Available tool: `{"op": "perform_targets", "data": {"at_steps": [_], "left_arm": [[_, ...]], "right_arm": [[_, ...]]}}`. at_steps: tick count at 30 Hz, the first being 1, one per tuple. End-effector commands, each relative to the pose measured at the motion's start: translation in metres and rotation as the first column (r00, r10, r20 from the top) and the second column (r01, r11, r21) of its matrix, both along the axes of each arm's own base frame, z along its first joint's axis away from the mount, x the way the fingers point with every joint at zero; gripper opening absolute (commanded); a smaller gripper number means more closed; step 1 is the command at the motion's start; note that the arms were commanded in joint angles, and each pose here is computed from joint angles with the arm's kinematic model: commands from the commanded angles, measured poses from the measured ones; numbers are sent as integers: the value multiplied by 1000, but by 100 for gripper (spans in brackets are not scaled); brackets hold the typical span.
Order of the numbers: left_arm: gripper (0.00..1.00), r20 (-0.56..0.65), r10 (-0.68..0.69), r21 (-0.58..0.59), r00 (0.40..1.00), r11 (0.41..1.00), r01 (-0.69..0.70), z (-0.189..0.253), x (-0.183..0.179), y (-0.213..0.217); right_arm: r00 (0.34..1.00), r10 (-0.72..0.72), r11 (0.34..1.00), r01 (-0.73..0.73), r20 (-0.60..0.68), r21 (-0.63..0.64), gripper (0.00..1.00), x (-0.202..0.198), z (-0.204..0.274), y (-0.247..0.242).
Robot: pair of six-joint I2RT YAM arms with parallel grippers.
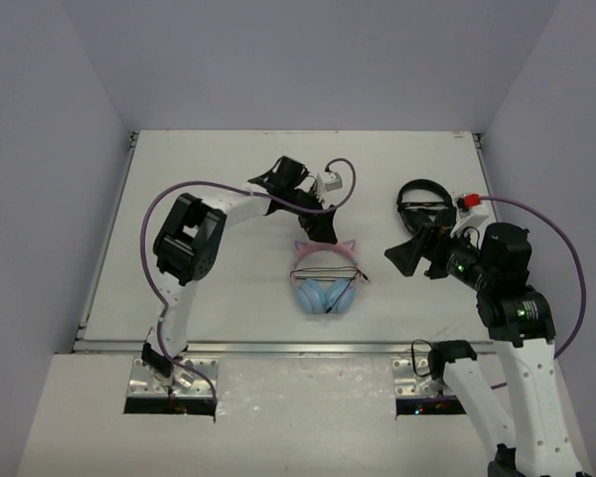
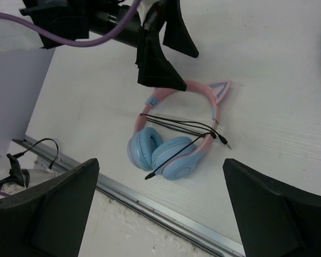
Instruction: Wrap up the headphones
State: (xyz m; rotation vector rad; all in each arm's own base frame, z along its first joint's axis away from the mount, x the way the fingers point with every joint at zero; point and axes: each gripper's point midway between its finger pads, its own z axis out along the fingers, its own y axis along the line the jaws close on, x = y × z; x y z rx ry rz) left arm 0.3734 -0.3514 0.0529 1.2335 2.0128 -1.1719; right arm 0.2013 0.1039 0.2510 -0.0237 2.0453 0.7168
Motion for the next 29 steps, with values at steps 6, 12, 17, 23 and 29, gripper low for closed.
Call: {"op": "perform_targets", "data": {"at_steps": [6, 12, 17, 23, 29], "left_arm": [[100, 259, 800, -102, 541, 580, -808, 195, 79, 93], [100, 265, 964, -231, 13, 76, -970, 279, -4, 235], [100, 291, 922, -337, -255, -151, -929, 296, -95, 330], [100, 316, 893, -354, -321, -203, -913, 274, -131, 361], [100, 330, 884, -338, -331, -216, -916, 265, -129, 362]], "right_arm": [[997, -80, 987, 82, 23, -139, 99, 13, 4, -24], [966, -244, 915, 258, 84, -311, 99, 14, 15, -68], [964, -244, 900, 267, 108, -346, 99, 10, 4, -72], [964, -247, 901, 266, 100, -341, 99, 11, 0, -71], [964, -248, 902, 265, 95, -342, 99, 11, -3, -71]]}}
